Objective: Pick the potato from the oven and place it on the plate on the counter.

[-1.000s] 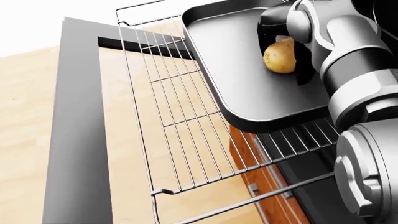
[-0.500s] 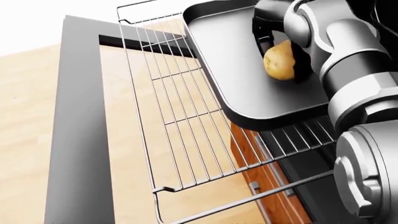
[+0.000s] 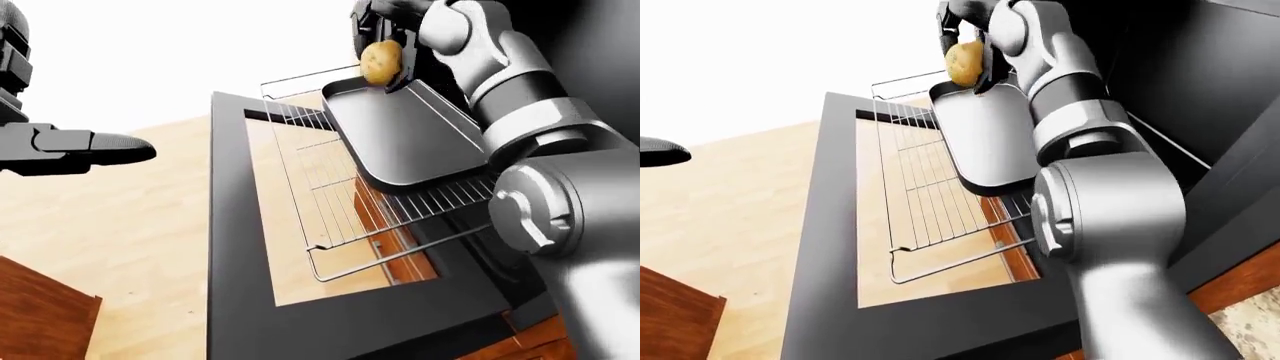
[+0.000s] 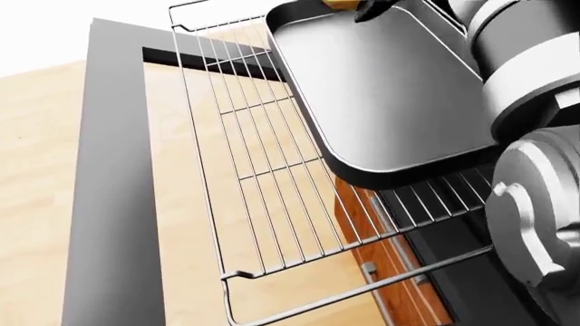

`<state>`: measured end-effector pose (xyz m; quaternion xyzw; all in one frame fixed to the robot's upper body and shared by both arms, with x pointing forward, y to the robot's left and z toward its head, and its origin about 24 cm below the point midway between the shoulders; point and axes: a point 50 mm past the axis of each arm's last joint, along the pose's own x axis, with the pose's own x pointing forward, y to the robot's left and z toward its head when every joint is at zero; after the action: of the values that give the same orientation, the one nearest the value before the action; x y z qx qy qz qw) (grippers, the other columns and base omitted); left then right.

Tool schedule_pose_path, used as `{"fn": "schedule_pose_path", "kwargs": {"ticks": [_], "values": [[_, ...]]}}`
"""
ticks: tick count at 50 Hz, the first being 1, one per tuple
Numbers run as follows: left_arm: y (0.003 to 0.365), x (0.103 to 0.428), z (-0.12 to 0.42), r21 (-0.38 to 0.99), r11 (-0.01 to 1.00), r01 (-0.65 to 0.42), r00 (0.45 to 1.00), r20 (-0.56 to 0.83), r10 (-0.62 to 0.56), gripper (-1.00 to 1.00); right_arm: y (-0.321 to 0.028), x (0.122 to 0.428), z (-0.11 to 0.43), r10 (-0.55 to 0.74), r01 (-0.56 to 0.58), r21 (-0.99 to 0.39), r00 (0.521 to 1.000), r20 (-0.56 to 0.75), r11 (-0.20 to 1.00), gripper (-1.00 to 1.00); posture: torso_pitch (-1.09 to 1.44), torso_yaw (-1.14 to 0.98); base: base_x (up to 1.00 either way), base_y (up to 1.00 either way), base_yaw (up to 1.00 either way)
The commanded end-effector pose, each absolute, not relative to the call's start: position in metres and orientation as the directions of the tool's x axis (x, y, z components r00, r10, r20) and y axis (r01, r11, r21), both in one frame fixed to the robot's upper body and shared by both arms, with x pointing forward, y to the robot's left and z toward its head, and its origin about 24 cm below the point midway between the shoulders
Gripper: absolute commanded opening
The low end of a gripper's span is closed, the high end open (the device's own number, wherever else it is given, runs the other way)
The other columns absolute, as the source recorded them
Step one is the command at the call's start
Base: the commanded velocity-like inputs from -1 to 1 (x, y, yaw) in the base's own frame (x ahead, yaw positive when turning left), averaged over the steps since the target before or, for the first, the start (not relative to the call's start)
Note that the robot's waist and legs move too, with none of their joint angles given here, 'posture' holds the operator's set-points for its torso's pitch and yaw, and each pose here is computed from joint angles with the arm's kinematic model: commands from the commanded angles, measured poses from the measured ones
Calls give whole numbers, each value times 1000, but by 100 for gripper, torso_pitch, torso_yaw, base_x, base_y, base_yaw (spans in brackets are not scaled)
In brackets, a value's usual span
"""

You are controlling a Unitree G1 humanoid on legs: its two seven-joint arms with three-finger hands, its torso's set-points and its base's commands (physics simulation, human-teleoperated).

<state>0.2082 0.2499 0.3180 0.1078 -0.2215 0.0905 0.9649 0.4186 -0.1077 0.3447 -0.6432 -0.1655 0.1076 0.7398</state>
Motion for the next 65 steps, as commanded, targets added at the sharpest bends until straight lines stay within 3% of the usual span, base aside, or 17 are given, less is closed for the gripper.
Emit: {"fn": "schedule_pose_path", "kwargs": {"ticks": [1, 6, 8, 10, 13, 16, 17, 18, 21, 22, 23, 24, 27, 47, 65], "values": [[252, 202, 328, 161, 954, -253, 849, 509, 139, 100, -105, 408, 379, 405, 116, -957, 887, 220, 264, -100, 0, 0, 0, 0, 0], [251, 205, 326, 165, 955, -247, 852, 507, 133, 100, -101, 398, 406, 431, 66, -895, 859, 276, 442, -100, 0, 0, 0, 0, 0], [250, 206, 326, 166, 956, -244, 851, 508, 129, 100, -98, 397, 408, 430, -8, -843, 862, 266, 538, -100, 0, 0, 0, 0, 0], [251, 207, 324, 166, 955, -244, 854, 505, 130, 100, -96, 398, 409, 421, -119, -724, 872, 251, 680, -100, 0, 0, 0, 0, 0], [252, 207, 324, 169, 955, -246, 854, 503, 131, 100, -89, 399, 402, 452, -270, -535, 858, 244, 800, -100, 0, 0, 0, 0, 0], [252, 208, 324, 168, 955, -244, 854, 504, 129, 100, -81, 396, 403, 456, -336, -406, 855, 247, 850, -100, 0, 0, 0, 0, 0], [252, 208, 324, 168, 955, -245, 854, 504, 130, 100, -76, 389, 414, 479, -381, -333, 828, 292, 862, -100, 0, 0, 0, 0, 0], [252, 208, 324, 168, 955, -246, 854, 503, 132, 100, -77, 383, 423, 453, -320, -389, 832, 320, 864, -100, 0, 0, 0, 0, 0], [251, 209, 326, 169, 955, -244, 854, 504, 129, 100, -75, 365, 441, 447, -325, -337, 801, 398, 884, -100, 0, 0, 0, 0, 0], [251, 209, 326, 170, 954, -245, 854, 504, 129, 100, -79, 365, 439, 414, -259, -388, 819, 397, 884, -100, 0, 0, 0, 0, 0], [250, 209, 327, 172, 955, -241, 854, 506, 124, 100, -79, 360, 442, 428, -305, -325, 792, 435, 895, -100, 0, 0, 0, 0, 0], [250, 210, 327, 171, 955, -242, 854, 505, 126, 100, -82, 361, 439, 401, -266, -346, 817, 414, 900, -100, 0, 0, 0, 0, 0], [250, 211, 328, 173, 954, -243, 855, 503, 127, 100, -81, 348, 446, 407, -249, -366, 788, 462, 897, -100, 0, 0, 0, 0, 0], [250, 208, 326, 177, 953, -246, 855, 503, 127, 100, -85, 342, 443, 411, -242, -382, 785, 463, 892, -100, 0, 0, -76, 0, 0], [248, 210, 329, 174, 955, -241, 855, 504, 124, 100, -85, 340, 441, 413, -219, -419, 787, 458, 881, -100, 0, 0, -24, 28, 0]]}}
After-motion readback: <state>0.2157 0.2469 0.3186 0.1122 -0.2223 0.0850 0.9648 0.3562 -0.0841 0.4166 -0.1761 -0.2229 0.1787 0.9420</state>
